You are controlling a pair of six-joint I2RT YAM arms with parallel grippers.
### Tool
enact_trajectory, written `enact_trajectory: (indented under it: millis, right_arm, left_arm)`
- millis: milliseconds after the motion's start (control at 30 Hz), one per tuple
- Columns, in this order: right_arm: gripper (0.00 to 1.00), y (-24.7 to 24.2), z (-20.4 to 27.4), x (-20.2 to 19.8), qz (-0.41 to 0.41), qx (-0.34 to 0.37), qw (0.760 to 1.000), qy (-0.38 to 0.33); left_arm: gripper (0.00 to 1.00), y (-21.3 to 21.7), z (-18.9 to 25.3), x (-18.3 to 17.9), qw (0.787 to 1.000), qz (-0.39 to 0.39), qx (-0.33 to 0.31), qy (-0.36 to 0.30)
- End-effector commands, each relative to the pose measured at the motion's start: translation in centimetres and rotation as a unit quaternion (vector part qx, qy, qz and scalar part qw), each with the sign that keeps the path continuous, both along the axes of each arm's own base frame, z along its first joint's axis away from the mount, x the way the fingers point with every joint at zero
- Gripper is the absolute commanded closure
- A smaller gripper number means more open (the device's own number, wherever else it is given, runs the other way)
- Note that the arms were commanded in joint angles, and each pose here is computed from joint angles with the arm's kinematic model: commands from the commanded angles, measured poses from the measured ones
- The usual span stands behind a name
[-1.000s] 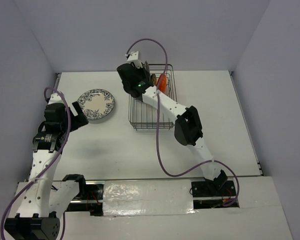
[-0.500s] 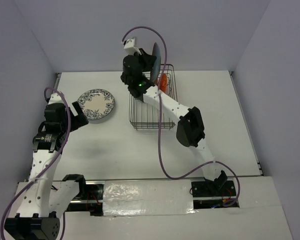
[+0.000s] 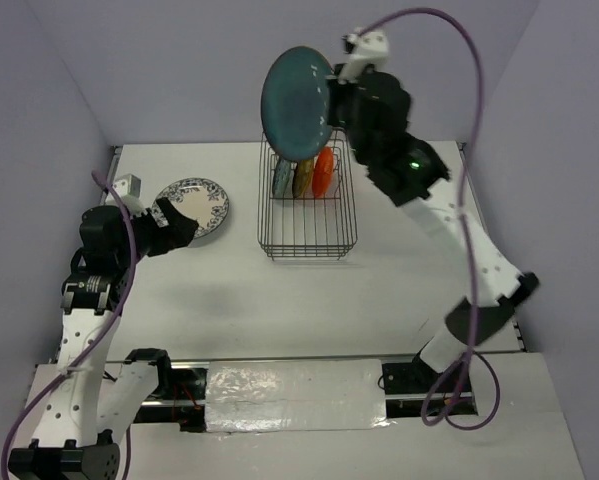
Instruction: Unload the plates from the dish rack
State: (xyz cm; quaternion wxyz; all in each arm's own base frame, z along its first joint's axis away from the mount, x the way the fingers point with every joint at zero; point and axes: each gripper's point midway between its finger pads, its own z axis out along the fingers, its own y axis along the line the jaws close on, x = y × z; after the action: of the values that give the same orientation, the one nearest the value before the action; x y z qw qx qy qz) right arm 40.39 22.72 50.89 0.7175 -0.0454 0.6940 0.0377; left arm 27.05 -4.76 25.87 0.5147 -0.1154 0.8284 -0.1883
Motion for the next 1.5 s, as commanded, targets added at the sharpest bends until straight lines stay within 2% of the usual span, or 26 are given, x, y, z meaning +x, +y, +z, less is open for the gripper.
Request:
enact_trajectory:
  millis: [0, 67, 100, 200, 267, 400, 433, 600, 633, 700, 733, 800, 833, 900, 967, 1067, 1100, 1133, 1167, 1200, 1233, 1267, 1367, 1400, 1433, 1467]
  right_arm:
    - [1.0, 3.6, -1.4, -6.2, 0.298, 0.163, 0.94, 0.046]
    - [1.0, 3.4, 0.4, -9.0, 0.379, 0.181, 0.907, 0.013]
    - [1.0, 4.0, -1.2, -10.2, 0.424, 0.175, 0.888, 0.031]
    - [1.0, 5.0, -2.4, -11.8, 0.476, 0.17, 0.862, 0.038]
    - [1.0, 5.5, -3.0, -12.0, 0.492, 0.178, 0.852, 0.039]
    - [1.0, 6.4, -4.1, -12.4, 0.517, 0.204, 0.829, 0.059]
    - [1.0, 6.7, -4.4, -12.7, 0.532, 0.206, 0.819, 0.058]
    - [1.0, 7.4, -5.0, -12.7, 0.548, 0.222, 0.804, 0.066]
    - [1.0, 7.6, -5.0, -12.7, 0.549, 0.223, 0.803, 0.067]
    - [1.0, 7.9, -5.2, -12.4, 0.548, 0.224, 0.803, 0.069]
    - [1.0, 8.2, -5.3, -12.4, 0.549, 0.225, 0.801, 0.073]
    - [1.0, 8.7, -5.9, -11.8, 0.546, 0.226, 0.803, 0.083]
    - [1.0, 9.0, -6.1, -11.7, 0.547, 0.225, 0.801, 0.086]
    - [0.99, 9.4, -7.1, -11.1, 0.542, 0.227, 0.803, 0.101]
    - [0.95, 9.6, -8.1, -10.6, 0.537, 0.227, 0.805, 0.109]
    - [0.47, 9.2, -9.4, -9.4, 0.51, 0.224, 0.822, 0.122]
    - [0.28, 8.4, -10.7, -8.0, 0.461, 0.231, 0.845, 0.145]
    - [0.26, 7.6, -11.3, -7.1, 0.426, 0.231, 0.861, 0.153]
    - [0.21, 6.1, -12.4, -6.5, 0.381, 0.225, 0.88, 0.171]
    - [0.19, 4.2, -13.4, -4.8, 0.312, 0.228, 0.906, 0.17]
    - [0.18, 3.1, -14.0, -4.5, 0.281, 0.226, 0.917, 0.173]
    - [0.17, 2.0, -13.7, -4.9, 0.262, 0.223, 0.925, 0.163]
    - [0.16, -0.1, -15.1, -6.0, 0.232, 0.203, 0.938, 0.161]
    - [0.16, -0.4, -15.9, -6.4, 0.229, 0.196, 0.939, 0.167]
    - [0.16, -0.9, -15.6, -7.1, 0.231, 0.188, 0.941, 0.159]
    - [0.16, -1.2, -16.6, -7.6, 0.228, 0.182, 0.942, 0.169]
  left_arm:
    - [0.01, -5.3, 6.2, -1.0, 0.981, -0.149, -0.069, -0.1]
    - [0.0, -6.5, 7.5, -1.6, 0.971, -0.192, -0.075, -0.12]
    - [0.0, -7.5, 8.0, -2.3, 0.961, -0.231, -0.081, -0.129]
    - [0.0, -9.5, 8.7, -3.2, 0.935, -0.307, -0.108, -0.139]
    - [0.0, -10.2, 8.5, -3.4, 0.925, -0.328, -0.134, -0.14]
    - [0.01, -10.5, 7.5, -3.0, 0.922, -0.336, -0.146, -0.123]
    - [0.02, -10.4, 7.4, -2.7, 0.925, -0.33, -0.145, -0.119]
    - [0.1, -9.4, 5.5, -1.1, 0.945, -0.29, -0.127, -0.079]
    - [0.19, -9.2, 4.8, -1.0, 0.949, -0.281, -0.127, -0.064]
    - [0.27, -9.1, 4.3, -0.7, 0.951, -0.276, -0.128, -0.055]
    - [0.47, -9.2, 4.4, -0.7, 0.949, -0.28, -0.131, -0.058]
    - [0.73, -9.6, 4.9, -0.9, 0.944, -0.292, -0.143, -0.06]
    - [0.9, -9.7, 5.2, -0.9, 0.943, -0.293, -0.145, -0.063]
    - [0.98, -9.6, 6.2, -0.8, 0.944, -0.284, -0.15, -0.079]
    - [1.0, -9.3, 7.8, -0.7, 0.945, -0.27, -0.149, -0.111]
    - [1.0, -8.4, 8.4, -0.4, 0.956, -0.213, -0.168, -0.114]
    - [1.0, -6.6, 8.9, 0.8, 0.969, -0.143, -0.164, -0.115]
    - [1.0, -5.3, 8.6, 1.3, 0.977, -0.098, -0.16, -0.104]
    - [1.0, -2.4, 7.8, 2.1, 0.985, -0.009, -0.152, -0.077]
    - [1.0, -0.9, 7.3, 2.4, 0.986, 0.032, -0.15, -0.062]
    - [1.0, 0.4, 6.8, 2.5, 0.985, 0.066, -0.153, -0.045]
    - [1.0, 2.8, 6.0, 3.2, 0.98, 0.114, -0.16, -0.027]
    - [1.0, 6.5, 2.8, 4.8, 0.965, 0.175, -0.193, 0.016]
    - [1.0, 7.2, 2.5, 5.8, 0.963, 0.18, -0.202, 0.01]
    - [1.0, 8.3, 0.4, 6.9, 0.957, 0.193, -0.216, 0.034]
    - [1.0, 8.7, 0.5, 8.2, 0.955, 0.191, -0.226, 0.021]
